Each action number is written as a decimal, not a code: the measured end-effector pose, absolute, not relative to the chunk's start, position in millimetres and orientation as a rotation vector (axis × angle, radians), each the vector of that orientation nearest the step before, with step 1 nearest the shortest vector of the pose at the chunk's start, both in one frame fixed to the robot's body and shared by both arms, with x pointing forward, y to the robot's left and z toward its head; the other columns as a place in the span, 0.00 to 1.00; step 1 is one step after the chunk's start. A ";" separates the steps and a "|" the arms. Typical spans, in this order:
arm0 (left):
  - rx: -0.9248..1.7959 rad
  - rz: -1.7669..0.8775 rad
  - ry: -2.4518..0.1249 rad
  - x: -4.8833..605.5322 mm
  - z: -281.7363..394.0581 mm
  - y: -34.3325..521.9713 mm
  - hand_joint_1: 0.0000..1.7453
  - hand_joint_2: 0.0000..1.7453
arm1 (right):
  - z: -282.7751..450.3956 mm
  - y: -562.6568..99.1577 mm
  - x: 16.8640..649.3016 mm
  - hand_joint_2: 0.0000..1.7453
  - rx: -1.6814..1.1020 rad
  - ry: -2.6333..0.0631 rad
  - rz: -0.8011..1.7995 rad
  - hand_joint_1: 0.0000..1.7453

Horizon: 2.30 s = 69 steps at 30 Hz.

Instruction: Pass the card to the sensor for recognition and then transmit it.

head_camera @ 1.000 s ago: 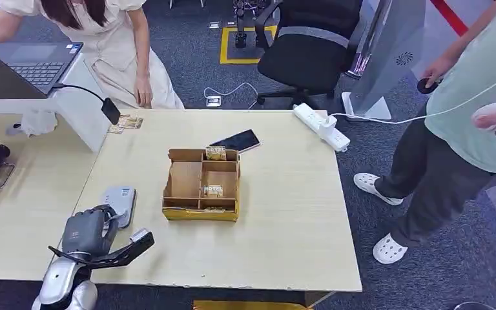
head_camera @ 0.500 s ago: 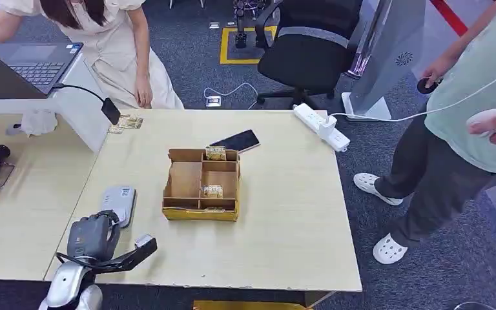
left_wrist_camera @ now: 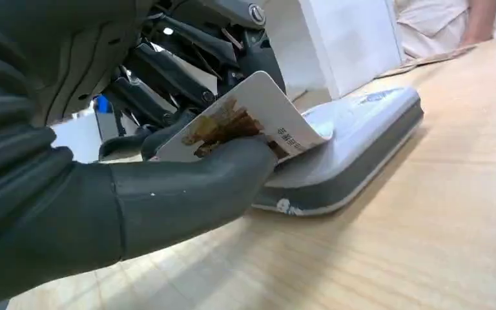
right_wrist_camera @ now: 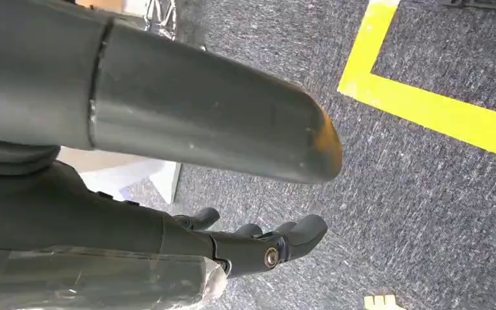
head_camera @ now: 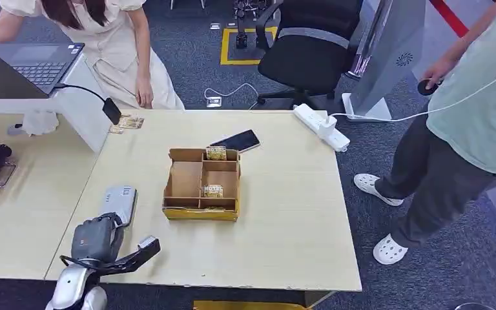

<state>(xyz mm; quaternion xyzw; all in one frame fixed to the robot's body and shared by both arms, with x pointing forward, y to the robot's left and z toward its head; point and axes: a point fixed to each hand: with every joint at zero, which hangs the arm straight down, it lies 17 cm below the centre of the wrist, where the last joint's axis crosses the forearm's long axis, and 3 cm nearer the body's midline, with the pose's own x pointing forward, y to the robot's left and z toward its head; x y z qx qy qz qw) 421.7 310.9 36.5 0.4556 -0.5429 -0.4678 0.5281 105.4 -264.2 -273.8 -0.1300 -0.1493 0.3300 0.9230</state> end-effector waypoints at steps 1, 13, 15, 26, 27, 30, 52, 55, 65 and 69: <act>1.087 -1.103 -1.311 424.5 41.9 311.0 1.00 1.00 | -273.8 -264.3 105.5 0.00 -0.267 -0.307 0.677 0.00; 1.208 -0.932 -1.494 466.8 143.0 323.8 1.00 1.00 | -273.6 -263.3 106.2 0.00 -0.267 -0.309 0.690 0.00; 1.240 -0.927 -1.516 471.7 157.3 324.0 1.00 1.00 | -273.5 -262.7 106.9 0.00 -0.266 -0.310 0.696 0.00; 1.390 -0.825 -1.629 514.7 269.3 328.1 1.00 1.00 | -272.8 -256.8 111.8 0.00 -0.255 -0.309 0.743 0.00; 1.397 -0.820 -1.640 517.8 277.7 326.2 1.00 1.00 | -272.6 -255.9 112.5 0.00 -0.253 -0.310 0.748 0.00; 1.411 -0.802 -1.669 522.8 295.2 322.3 1.00 1.00 | -271.5 -254.7 118.1 0.00 -0.255 -0.320 0.758 0.00; 1.408 -0.750 -1.716 541.2 328.1 311.2 1.00 1.00 | -268.9 -246.6 129.4 0.00 -0.246 -0.343 0.790 0.00; 1.406 -0.749 -1.717 542.0 328.7 310.4 1.00 1.00 | -268.8 -246.6 129.6 0.00 -0.247 -0.343 0.790 0.00; 1.404 -0.748 -1.718 542.8 328.6 309.7 1.00 1.00 | -268.8 -246.6 129.5 0.00 -0.247 -0.343 0.790 0.00; 1.399 -0.730 -1.732 541.9 330.5 309.5 0.00 1.00 | -269.0 -246.7 129.0 0.00 -0.247 -0.341 0.790 0.00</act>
